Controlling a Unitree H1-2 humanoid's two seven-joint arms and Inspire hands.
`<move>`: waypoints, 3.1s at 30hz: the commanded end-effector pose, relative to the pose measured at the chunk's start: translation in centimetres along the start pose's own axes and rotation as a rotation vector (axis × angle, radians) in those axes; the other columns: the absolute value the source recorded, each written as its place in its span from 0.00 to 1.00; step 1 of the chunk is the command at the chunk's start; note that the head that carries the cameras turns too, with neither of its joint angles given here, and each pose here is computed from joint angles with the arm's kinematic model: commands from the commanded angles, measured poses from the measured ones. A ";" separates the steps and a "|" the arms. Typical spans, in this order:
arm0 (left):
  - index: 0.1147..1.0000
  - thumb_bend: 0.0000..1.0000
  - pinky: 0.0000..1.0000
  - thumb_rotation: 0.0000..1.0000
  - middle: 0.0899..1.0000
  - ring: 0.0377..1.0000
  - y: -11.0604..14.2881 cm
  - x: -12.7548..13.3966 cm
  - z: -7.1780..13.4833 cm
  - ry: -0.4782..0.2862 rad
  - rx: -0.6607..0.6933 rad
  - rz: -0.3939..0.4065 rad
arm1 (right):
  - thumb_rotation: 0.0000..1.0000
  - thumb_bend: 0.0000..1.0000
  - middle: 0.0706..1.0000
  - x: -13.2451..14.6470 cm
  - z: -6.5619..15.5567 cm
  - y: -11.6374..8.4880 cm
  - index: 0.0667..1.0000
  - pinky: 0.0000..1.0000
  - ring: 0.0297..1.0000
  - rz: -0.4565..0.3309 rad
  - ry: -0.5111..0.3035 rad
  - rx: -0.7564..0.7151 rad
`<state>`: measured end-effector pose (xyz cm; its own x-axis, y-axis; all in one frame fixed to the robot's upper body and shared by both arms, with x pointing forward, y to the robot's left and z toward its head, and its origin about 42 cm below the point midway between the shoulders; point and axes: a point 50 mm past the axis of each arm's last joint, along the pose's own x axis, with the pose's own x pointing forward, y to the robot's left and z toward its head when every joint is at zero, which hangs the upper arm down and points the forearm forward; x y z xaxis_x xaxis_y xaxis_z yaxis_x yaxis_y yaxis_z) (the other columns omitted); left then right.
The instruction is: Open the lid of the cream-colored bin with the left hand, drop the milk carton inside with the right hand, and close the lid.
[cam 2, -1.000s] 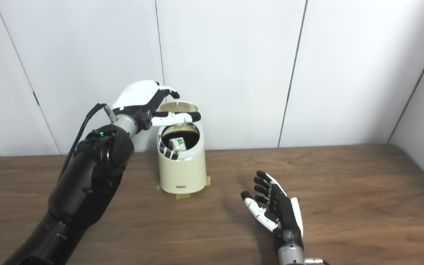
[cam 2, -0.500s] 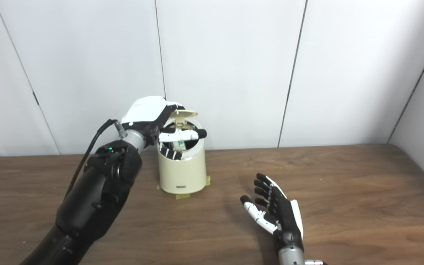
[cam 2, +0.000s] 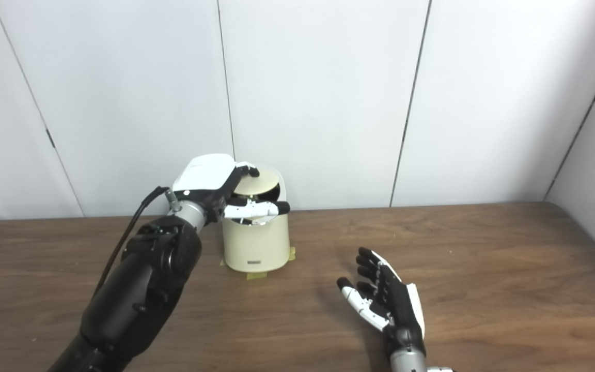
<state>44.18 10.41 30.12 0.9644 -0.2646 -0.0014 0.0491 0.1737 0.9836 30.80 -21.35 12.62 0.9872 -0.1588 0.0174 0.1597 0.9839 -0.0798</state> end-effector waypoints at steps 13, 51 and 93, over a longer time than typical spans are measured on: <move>0.80 0.96 1.00 0.95 0.82 0.94 0.6 -0.5 0.4 0.032 0.186 0.093 | 0.17 0.22 0.80 0.9 1.7 0.4 0.79 0.74 0.80 0.007 -0.084 0.021; 0.78 0.90 1.00 0.88 0.82 0.93 -5.4 -2.2 -0.9 -0.015 0.443 0.036 | 0.24 0.24 0.81 1.2 1.8 0.5 0.79 0.76 0.81 0.003 -0.062 0.088; 1.00 0.80 1.00 0.87 1.00 1.00 -6.7 -3.5 -2.0 0.008 0.298 0.025 | 0.26 0.25 0.80 1.1 1.4 0.4 0.78 0.75 0.80 0.013 -0.052 0.057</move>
<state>40.55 11.77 22.45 0.9621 -0.2714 0.0273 -0.0596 -0.1116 0.9920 31.10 -21.25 12.49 0.9881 -0.1537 -0.0084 0.1534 0.9877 -0.0303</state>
